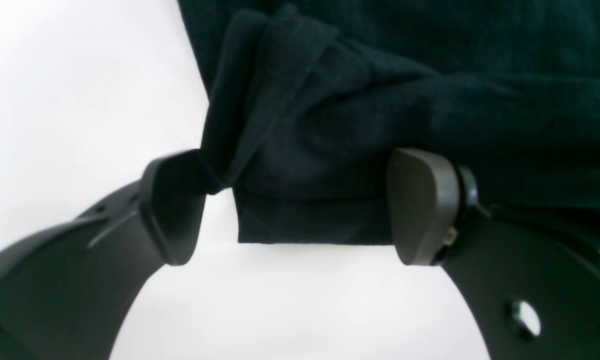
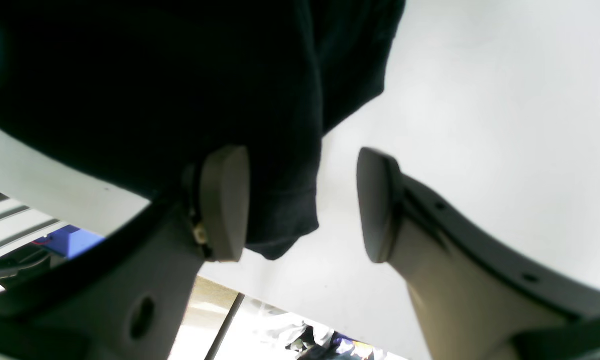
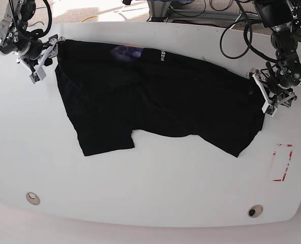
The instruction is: Layout the t-shirt on the table in an organized manner, then fold the t-shirt properly
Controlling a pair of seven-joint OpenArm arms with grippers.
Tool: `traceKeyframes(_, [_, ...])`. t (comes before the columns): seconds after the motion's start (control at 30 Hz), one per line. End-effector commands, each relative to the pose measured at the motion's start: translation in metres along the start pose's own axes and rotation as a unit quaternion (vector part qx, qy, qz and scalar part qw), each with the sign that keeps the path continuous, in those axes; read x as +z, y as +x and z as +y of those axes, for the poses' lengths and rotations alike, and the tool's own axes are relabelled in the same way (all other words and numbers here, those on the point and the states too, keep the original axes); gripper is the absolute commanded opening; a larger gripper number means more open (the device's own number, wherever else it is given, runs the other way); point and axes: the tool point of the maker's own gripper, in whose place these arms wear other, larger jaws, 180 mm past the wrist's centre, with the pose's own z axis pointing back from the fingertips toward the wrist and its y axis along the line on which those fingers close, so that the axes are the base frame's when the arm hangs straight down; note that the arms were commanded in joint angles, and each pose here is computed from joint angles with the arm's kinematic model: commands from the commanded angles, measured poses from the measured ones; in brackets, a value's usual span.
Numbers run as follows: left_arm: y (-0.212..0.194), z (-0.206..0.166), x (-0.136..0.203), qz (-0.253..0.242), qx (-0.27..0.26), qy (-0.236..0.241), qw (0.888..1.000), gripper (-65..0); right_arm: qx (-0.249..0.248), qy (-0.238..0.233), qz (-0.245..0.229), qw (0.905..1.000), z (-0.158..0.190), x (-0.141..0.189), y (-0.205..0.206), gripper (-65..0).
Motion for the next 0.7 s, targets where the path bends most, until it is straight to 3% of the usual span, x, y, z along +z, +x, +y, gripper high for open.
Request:
traceKeyframes(0.0, [-0.023, 0.003, -0.004, 0.045, -0.005, 0.005, 0.999, -12.4, 0.010, -0.009, -0.014, 0.9998, -0.007, 0.007, 0.010, -31.7])
traceKeyframes(0.33, [-0.032, -0.002, -0.010, 0.050, 0.003, -0.006, 0.999, -15.1, -0.005, -0.034, -0.032, 0.9989, -0.024, 0.018, 0.015, -31.7])
traceKeyframes(0.4, [-0.032, -0.002, -0.010, 0.050, 0.003, -0.006, 0.999, -20.3, -0.008, -0.035, -0.031, 0.9989, -0.026, 0.018, 0.014, -31.7])
traceKeyframes(0.57, [-0.033, -0.002, -0.010, 0.050, 0.003, -0.006, 0.999, -42.4, -0.020, -0.036, -0.018, 0.9990, -0.035, 0.016, 0.007, -31.7])
traceKeyframes(0.67, [-0.033, -0.002, -0.010, 0.050, 0.003, -0.006, 0.999, -50.6, -0.034, -0.032, -0.012, 0.9988, -0.039, 0.011, 0.001, -31.7])
